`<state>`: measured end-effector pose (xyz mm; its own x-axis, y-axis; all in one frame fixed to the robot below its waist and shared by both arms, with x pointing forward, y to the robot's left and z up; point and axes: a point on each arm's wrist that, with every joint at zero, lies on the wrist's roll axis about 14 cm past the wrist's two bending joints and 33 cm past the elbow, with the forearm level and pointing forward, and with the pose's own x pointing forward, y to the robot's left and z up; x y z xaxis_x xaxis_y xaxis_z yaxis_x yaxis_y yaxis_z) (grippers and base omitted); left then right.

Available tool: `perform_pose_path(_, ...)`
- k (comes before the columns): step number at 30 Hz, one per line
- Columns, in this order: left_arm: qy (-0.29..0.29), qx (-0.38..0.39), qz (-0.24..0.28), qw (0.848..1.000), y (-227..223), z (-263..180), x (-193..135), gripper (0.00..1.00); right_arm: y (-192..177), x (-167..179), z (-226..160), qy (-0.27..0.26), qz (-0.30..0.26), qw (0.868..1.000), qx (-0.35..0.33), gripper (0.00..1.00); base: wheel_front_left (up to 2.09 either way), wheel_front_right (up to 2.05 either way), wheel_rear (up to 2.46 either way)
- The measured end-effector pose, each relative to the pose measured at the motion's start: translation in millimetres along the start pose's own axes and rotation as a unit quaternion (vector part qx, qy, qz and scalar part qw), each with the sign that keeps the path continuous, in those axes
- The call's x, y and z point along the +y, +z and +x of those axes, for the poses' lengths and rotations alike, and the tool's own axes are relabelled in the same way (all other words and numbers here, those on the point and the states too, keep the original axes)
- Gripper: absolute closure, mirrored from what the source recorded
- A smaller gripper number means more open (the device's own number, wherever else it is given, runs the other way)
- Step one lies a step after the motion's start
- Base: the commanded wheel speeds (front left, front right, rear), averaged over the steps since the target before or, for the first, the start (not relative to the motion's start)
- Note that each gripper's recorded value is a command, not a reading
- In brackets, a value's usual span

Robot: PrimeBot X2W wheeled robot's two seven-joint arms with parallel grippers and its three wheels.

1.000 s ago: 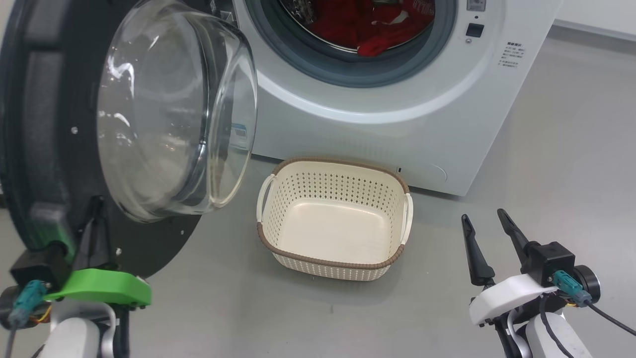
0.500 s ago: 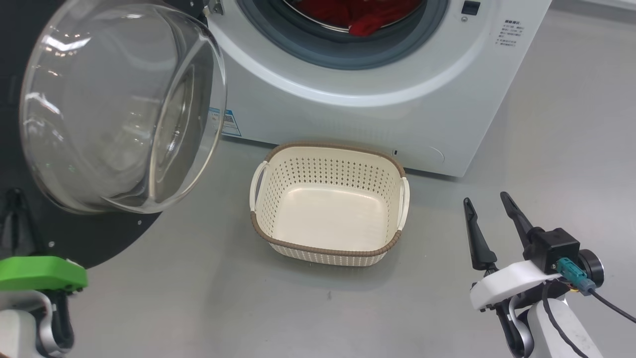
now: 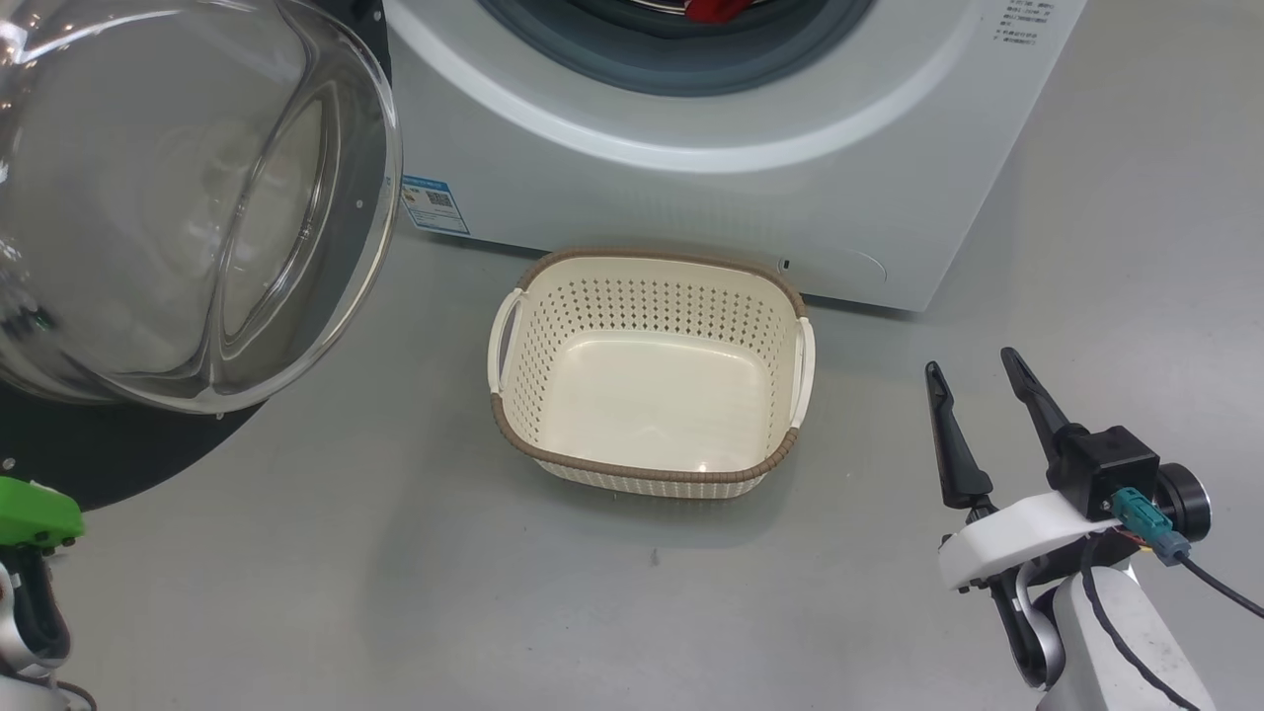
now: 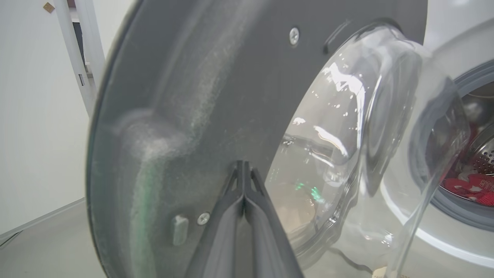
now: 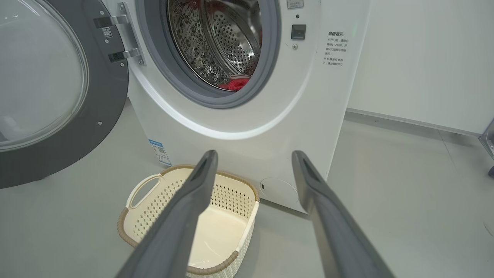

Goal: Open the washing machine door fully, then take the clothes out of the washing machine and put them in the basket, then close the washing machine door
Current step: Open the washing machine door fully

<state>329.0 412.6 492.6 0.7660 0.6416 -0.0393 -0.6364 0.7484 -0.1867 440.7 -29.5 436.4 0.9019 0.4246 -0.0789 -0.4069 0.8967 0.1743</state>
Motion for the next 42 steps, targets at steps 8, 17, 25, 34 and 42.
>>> perform_pose_path(8,0.003,-0.004,0.004,1.000,2,3,0,1.00,1,-1,3,0.001,0.000,1.000,-0.002,0.00,0.00,0.00,0.00)
perform_pose_path(17,-0.020,-0.025,0.016,0.999,11,-6,-14,1.00,8,2,-2,0.005,-0.005,1.000,-0.008,0.00,0.00,0.00,0.00)
perform_pose_path(25,-0.056,-0.004,0.017,0.998,-10,-35,-35,1.00,21,0,-11,0.001,-0.013,1.000,-0.021,0.00,0.00,0.00,0.00)
perform_pose_path(34,-0.108,0.024,0.003,0.994,-31,-67,-65,0.89,26,-2,-28,-0.008,-0.020,0.999,-0.026,0.00,0.00,0.00,0.00)
perform_pose_path(42,-0.179,0.051,-0.017,0.982,-48,-95,-108,0.00,33,-7,-48,-0.023,-0.019,0.999,-0.033,0.00,0.00,0.00,0.00)
